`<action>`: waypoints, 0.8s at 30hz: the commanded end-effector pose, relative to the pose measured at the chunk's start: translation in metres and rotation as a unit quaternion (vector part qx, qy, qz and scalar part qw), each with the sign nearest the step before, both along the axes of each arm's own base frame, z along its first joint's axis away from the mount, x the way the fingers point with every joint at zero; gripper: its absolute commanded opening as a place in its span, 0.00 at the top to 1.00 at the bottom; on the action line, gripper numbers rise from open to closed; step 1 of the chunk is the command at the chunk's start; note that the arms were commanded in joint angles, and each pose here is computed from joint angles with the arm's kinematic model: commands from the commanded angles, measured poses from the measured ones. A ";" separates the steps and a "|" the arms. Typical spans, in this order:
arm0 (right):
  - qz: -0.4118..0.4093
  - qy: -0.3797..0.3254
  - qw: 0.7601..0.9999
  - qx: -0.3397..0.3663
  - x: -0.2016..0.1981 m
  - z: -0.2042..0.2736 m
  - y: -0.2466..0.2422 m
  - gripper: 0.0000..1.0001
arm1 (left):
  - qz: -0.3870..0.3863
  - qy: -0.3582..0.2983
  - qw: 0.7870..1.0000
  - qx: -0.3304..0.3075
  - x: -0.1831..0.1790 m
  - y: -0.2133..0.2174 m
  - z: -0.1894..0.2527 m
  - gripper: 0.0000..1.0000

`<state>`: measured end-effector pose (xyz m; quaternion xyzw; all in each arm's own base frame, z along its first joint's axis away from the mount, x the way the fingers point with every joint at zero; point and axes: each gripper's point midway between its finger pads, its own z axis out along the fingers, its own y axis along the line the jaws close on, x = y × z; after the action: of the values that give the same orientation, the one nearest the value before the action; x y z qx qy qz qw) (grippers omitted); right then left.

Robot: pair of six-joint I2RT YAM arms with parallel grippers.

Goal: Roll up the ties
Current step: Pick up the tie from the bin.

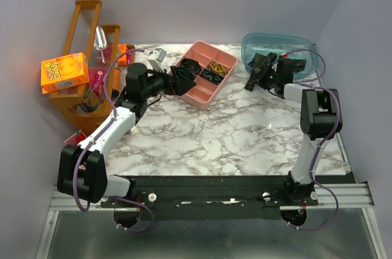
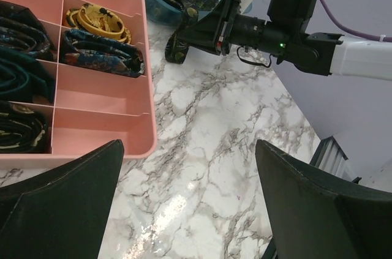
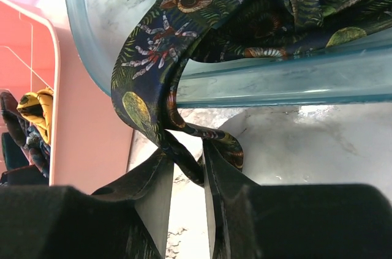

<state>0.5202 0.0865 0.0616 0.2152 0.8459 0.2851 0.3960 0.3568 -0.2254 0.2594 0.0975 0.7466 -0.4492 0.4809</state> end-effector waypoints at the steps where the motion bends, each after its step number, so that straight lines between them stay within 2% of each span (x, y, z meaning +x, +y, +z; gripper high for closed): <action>1: 0.017 0.022 1.000 0.009 -0.005 -0.012 0.004 0.66 | -0.023 -0.015 0.999 -0.021 0.000 -0.006 0.012 0.01; 7: 0.035 0.037 0.998 0.028 -0.020 -0.019 0.013 0.62 | -0.027 -0.019 0.999 -0.033 0.000 -0.008 0.017 0.01; 13: 0.052 0.045 0.997 0.025 -0.023 -0.022 0.016 0.53 | -0.035 -0.018 0.999 -0.037 -0.003 -0.009 0.017 0.01; 24: 0.093 0.072 0.993 0.028 -0.028 -0.030 0.030 0.56 | -0.024 -0.021 0.999 -0.042 -0.001 -0.006 0.024 0.01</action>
<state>0.4963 0.1064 0.0364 0.1882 0.8691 0.3194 0.3275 0.3559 -0.2339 0.2718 0.1018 0.7254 -0.4834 0.4793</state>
